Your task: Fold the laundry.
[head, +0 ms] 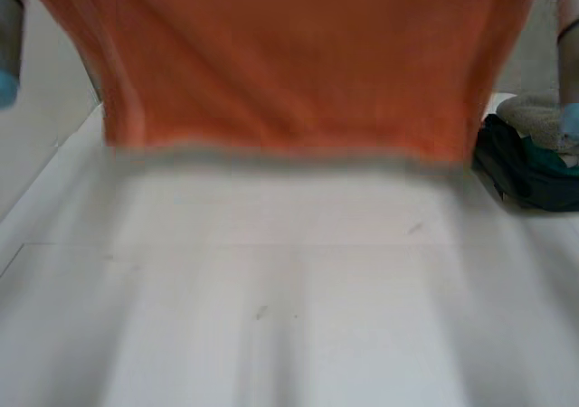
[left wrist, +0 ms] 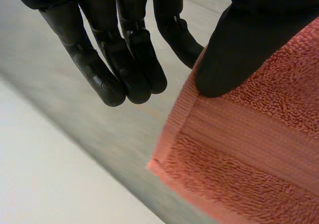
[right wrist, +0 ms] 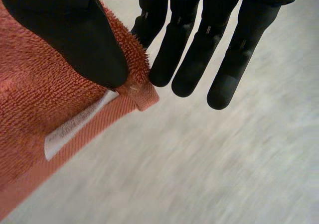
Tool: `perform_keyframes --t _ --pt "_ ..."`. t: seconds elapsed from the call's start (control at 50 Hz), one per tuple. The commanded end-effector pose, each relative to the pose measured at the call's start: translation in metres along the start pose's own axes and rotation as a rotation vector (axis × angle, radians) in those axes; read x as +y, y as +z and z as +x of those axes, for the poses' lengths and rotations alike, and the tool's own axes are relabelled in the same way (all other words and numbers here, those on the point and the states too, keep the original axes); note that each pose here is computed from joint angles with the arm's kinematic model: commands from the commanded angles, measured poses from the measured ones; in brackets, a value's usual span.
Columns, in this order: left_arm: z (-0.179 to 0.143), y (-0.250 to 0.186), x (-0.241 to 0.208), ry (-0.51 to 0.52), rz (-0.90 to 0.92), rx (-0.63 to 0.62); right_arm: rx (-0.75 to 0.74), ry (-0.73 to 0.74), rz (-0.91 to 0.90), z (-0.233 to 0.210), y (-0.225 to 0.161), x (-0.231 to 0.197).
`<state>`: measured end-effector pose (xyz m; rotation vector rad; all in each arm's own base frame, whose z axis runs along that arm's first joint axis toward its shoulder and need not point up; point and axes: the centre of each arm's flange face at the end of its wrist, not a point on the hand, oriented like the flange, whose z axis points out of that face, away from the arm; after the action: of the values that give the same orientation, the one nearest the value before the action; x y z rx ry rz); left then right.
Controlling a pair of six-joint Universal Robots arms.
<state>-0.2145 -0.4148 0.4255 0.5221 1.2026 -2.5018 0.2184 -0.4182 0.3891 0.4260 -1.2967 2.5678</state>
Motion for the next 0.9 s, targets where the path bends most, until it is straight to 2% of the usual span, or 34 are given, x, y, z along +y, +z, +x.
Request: perform_keyframes --t 0.02,0.2,0.34,0.42,0.48,0.58,0.68,0.82,0.86,0.9 --pt "-0.014 0.005 0.002 -0.084 0.01 -0.084 0.013 0.053 0.132 -0.005 0.002 -0.018" --pt "0.017 -0.024 0.054 -0.119 -0.143 0.064 -0.132 0.051 -0.023 -0.047 -0.021 0.019" --pt "0.057 -0.069 0.113 -0.112 -0.315 0.191 -0.281 0.029 -0.278 -0.084 -0.066 0.086" --pt "0.078 -0.102 0.139 -0.072 -0.421 0.292 -0.372 -0.008 -0.428 -0.1 -0.099 0.118" --pt "0.09 -0.132 0.15 0.004 -0.508 0.385 -0.443 -0.056 -0.546 -0.104 -0.126 0.136" --pt "0.092 -0.175 0.145 0.087 -0.632 0.526 -0.55 -0.137 -0.705 -0.096 -0.161 0.142" --pt "0.079 -0.216 0.121 0.165 -0.753 0.669 -0.593 -0.21 -0.808 -0.063 -0.178 0.127" --pt "0.056 -0.272 0.086 0.231 -0.968 0.922 -0.891 -0.458 -1.016 -0.023 -0.241 0.1" --pt "0.054 -0.283 0.079 0.225 -1.021 0.999 -0.973 -0.529 -1.021 -0.015 -0.252 0.094" --pt "0.053 -0.289 0.075 0.223 -1.049 1.053 -0.988 -0.56 -0.978 -0.014 -0.252 0.092"
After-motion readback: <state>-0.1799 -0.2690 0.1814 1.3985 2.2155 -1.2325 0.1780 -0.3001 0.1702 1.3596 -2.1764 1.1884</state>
